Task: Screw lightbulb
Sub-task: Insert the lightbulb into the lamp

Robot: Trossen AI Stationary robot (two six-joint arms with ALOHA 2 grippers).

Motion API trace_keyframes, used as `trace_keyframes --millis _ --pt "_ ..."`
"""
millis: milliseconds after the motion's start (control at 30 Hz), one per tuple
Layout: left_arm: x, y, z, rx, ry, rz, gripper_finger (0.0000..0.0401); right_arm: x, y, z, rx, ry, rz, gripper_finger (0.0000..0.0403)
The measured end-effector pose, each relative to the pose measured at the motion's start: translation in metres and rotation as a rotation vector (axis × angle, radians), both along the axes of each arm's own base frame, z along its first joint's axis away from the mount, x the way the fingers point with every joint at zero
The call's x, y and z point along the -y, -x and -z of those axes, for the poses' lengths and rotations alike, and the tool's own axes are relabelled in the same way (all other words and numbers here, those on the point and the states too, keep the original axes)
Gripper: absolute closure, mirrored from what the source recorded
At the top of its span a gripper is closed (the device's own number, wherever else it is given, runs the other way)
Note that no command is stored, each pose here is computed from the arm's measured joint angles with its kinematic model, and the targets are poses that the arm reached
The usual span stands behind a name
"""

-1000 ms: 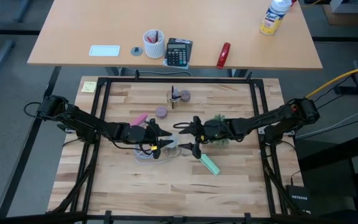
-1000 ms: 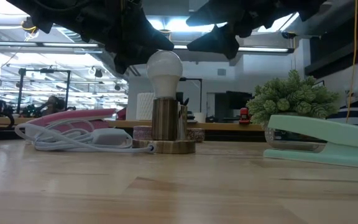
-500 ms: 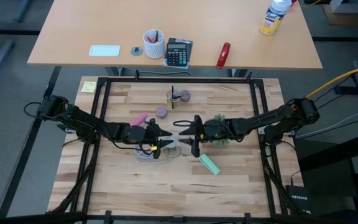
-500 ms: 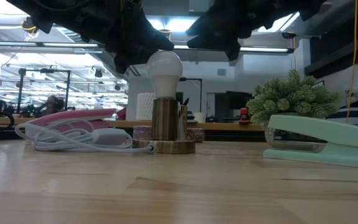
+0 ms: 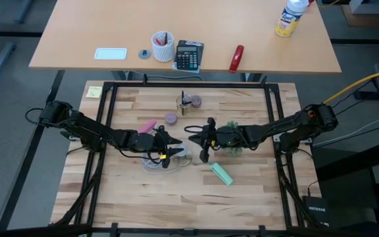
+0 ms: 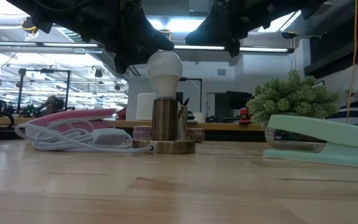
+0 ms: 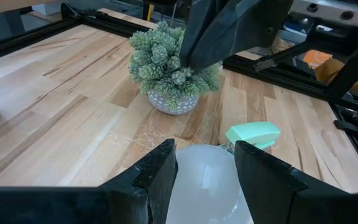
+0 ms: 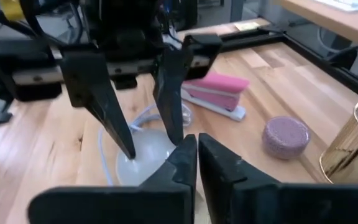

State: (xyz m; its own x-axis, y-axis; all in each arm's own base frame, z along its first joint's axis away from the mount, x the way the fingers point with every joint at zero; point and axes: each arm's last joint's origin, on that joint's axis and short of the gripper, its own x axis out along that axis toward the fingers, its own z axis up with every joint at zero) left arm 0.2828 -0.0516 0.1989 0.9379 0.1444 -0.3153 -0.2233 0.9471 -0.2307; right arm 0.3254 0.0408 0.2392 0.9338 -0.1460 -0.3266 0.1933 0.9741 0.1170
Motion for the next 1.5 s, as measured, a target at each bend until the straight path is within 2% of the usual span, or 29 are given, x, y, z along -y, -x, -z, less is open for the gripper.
trace_keyframes --millis 200,433,633,1000,1233,1500 --pt "0.000 0.000 0.000 -0.001 -0.008 0.002 0.0243 -0.001 -0.009 0.008 0.019 0.031 -0.011 0.0397" --pt "0.000 0.000 0.000 -0.002 -0.022 0.004 0.0243 -0.002 -0.015 0.024 -0.019 0.019 -0.006 0.0387" --pt "0.000 0.000 0.000 -0.002 -0.024 0.004 0.0243 -0.003 -0.017 0.021 0.021 0.018 -0.008 0.0398" --pt "0.000 0.000 0.000 -0.003 -0.025 0.005 0.0243 -0.004 -0.018 0.019 0.044 0.002 -0.052 0.0399" --pt "0.000 0.000 0.000 -0.003 -0.025 0.005 0.0243 -0.006 -0.020 0.012 0.118 -0.012 -0.085 0.0391" --pt "0.000 0.000 0.000 -0.003 -0.024 0.004 0.0243 -0.008 -0.026 0.028 0.089 -0.019 -0.112 0.0399"
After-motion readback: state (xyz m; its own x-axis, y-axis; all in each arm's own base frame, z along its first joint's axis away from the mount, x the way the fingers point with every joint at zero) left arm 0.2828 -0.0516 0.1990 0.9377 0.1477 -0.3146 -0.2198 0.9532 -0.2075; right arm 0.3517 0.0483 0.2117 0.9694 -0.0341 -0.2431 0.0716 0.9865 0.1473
